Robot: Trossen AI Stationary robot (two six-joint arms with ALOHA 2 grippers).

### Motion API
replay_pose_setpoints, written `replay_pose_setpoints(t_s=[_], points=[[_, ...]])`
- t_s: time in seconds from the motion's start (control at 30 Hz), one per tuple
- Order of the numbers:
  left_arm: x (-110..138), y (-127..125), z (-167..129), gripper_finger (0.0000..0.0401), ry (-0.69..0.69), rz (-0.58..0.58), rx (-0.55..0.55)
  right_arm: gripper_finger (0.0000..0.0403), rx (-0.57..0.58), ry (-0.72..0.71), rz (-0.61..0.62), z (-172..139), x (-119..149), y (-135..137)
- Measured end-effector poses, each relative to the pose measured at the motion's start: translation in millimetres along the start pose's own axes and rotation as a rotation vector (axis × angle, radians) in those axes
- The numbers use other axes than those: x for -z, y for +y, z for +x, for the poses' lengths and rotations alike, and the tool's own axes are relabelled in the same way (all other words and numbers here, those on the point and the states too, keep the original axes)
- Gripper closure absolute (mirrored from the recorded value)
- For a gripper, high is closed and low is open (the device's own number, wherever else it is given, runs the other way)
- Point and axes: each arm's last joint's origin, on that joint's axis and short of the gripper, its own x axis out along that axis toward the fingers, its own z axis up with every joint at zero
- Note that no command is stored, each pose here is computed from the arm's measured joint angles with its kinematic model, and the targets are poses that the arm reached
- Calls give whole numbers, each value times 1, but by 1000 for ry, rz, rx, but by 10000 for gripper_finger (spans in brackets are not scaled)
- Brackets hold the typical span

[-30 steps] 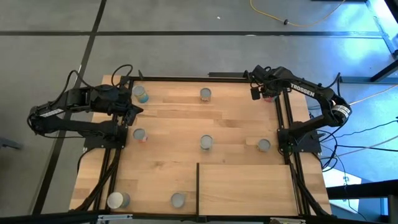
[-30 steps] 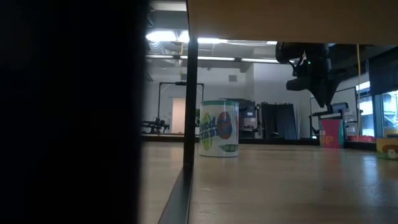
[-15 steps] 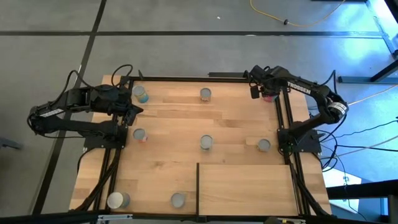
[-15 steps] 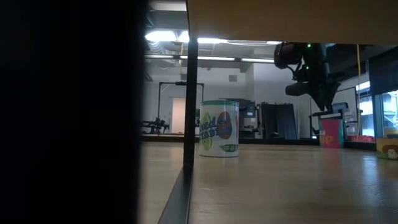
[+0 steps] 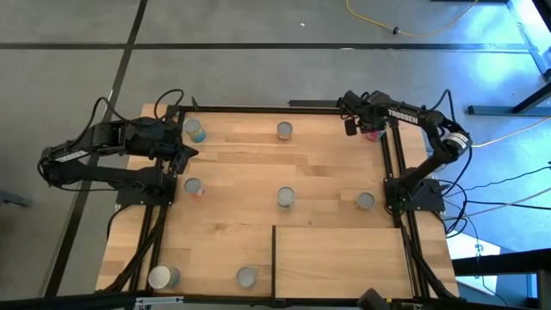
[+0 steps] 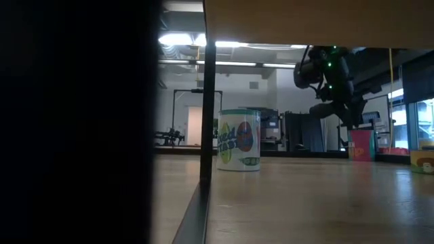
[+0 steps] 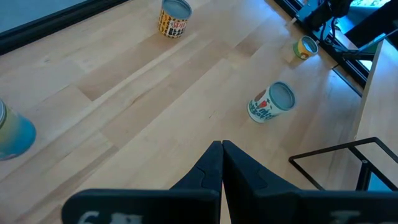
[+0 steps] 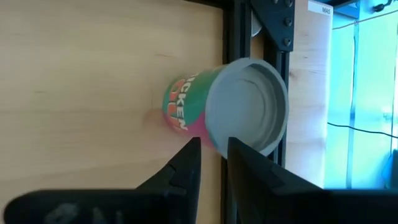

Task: Pick and place cans onto a shelf
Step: Put the pink canned chicken soup on the shelf

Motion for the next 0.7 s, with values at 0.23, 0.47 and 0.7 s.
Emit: replay_pose_setpoints(t_s=[0.23,0.47,0.7], points=[[0,0,0,401,0,0,0,321,19,-1,35,7,-7,-5],[0,0,0,401,0,1,0,321,-63,40,23,10,-11,-6],[0,0,0,401,-1,0,0,321,-77,48,29,11,-12,-7]])
